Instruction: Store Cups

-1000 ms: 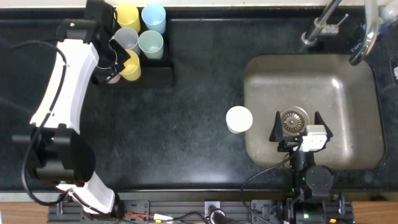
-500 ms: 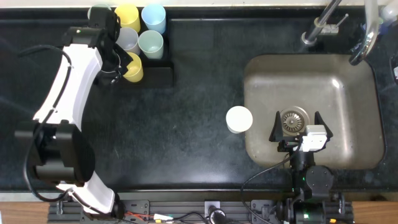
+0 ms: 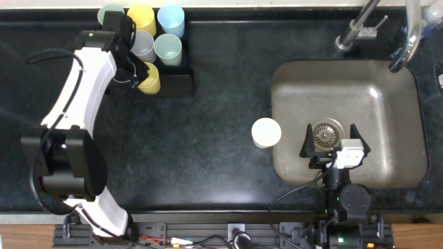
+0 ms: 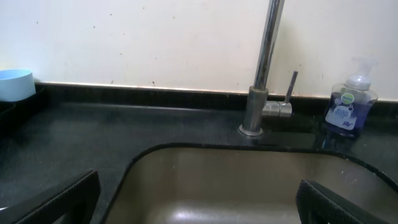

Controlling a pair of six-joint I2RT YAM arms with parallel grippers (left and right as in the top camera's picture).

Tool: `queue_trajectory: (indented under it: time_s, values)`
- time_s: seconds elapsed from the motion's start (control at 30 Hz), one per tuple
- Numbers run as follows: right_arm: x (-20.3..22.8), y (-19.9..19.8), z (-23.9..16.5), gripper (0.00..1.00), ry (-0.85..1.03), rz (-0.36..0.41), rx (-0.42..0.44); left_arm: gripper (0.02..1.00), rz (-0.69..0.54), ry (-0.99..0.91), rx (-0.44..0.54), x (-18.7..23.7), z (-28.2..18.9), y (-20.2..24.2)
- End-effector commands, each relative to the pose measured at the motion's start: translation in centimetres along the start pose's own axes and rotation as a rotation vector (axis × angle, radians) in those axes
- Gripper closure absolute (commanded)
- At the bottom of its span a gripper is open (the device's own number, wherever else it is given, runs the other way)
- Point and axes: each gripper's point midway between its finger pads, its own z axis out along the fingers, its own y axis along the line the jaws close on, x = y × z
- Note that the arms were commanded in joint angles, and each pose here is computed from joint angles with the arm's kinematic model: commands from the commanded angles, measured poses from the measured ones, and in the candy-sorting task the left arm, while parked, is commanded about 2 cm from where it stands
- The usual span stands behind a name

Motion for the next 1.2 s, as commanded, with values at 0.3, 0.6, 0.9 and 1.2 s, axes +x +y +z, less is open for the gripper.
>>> queue_trajectory:
  time_s: [0.3,0.6,0.9,1.2]
  values:
    - [0.4,0.0,0.0,0.003,0.004,-0.003,0.001,0.018,0.115,-0.122,0.185,0.0,-7.2,-2.4]
    - [0.4,0.0,0.0,0.003,0.004,-0.003,0.001,0.018,0.558,-0.443,0.415,5.6,-22.1,2.6]
    - [0.4,0.0,0.0,0.003,0.004,-0.003,0.001,0.018,0.711,-0.840,0.482,9.3,-13.2,12.4]
    - [0.4,0.0,0.0,0.005,0.004,-0.003,0.001,0.018,0.733,-1.247,0.604,8.7,-8.2,11.0]
